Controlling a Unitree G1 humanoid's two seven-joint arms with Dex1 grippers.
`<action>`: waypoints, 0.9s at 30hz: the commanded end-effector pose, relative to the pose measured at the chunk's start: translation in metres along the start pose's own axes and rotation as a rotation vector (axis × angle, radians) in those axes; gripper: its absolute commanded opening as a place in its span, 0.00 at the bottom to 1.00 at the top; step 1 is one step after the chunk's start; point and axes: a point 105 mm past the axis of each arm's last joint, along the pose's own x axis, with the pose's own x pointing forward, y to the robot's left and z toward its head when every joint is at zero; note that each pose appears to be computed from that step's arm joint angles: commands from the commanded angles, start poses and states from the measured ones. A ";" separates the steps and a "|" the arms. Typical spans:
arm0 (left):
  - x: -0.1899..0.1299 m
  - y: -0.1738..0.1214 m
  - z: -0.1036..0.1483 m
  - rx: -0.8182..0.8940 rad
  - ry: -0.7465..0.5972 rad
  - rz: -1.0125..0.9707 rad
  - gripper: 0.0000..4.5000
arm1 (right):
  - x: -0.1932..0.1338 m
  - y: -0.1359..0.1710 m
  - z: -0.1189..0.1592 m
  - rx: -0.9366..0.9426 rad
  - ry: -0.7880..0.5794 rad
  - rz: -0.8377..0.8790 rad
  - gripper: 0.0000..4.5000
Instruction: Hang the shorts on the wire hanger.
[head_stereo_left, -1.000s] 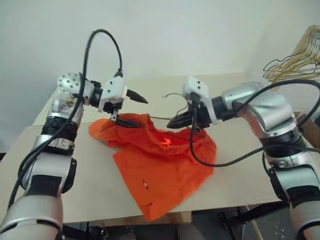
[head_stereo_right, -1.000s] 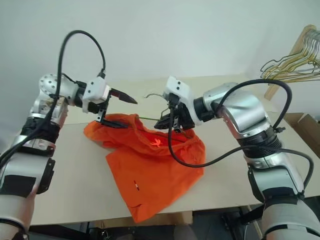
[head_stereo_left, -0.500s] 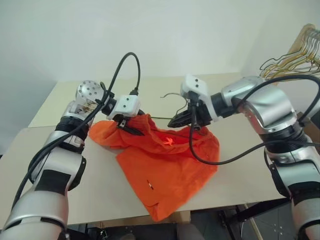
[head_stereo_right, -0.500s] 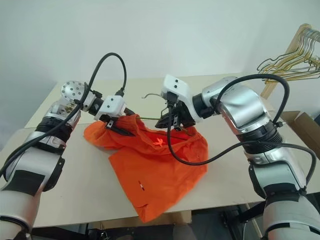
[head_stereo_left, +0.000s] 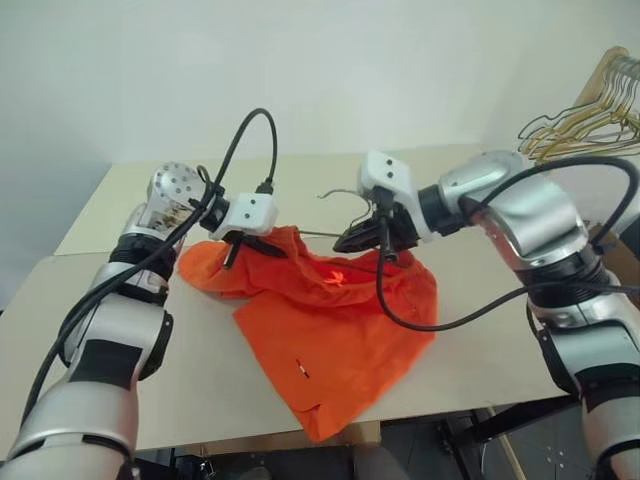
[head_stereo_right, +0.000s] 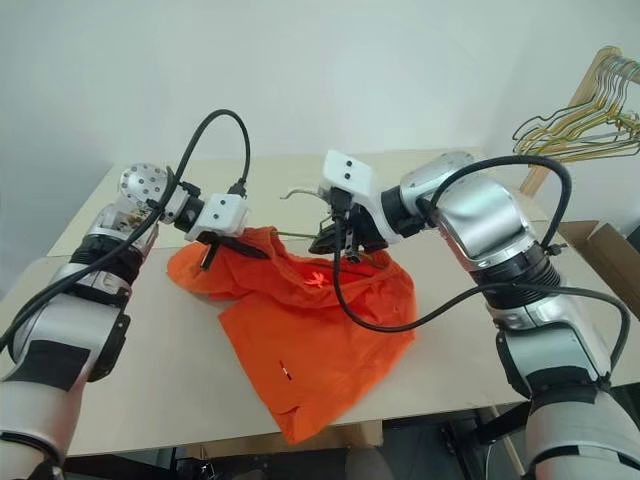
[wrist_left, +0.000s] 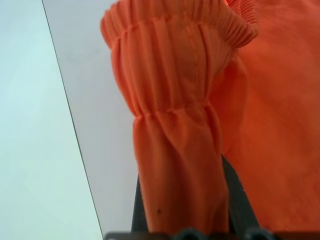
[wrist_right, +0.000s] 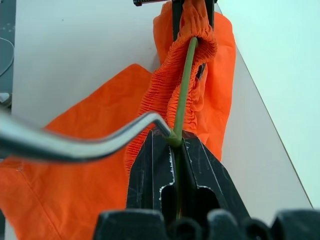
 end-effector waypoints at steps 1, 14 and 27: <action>-0.003 0.008 0.008 0.013 -0.015 0.023 0.00 | -0.017 -0.008 0.015 -0.100 -0.033 -0.098 0.25; -0.008 0.012 0.003 -0.092 -0.043 0.083 0.00 | -0.082 -0.001 -0.001 -0.026 -0.068 -0.297 0.99; -0.013 0.013 0.002 -0.114 -0.049 0.104 0.00 | -0.074 0.018 -0.067 0.053 0.142 -0.357 0.99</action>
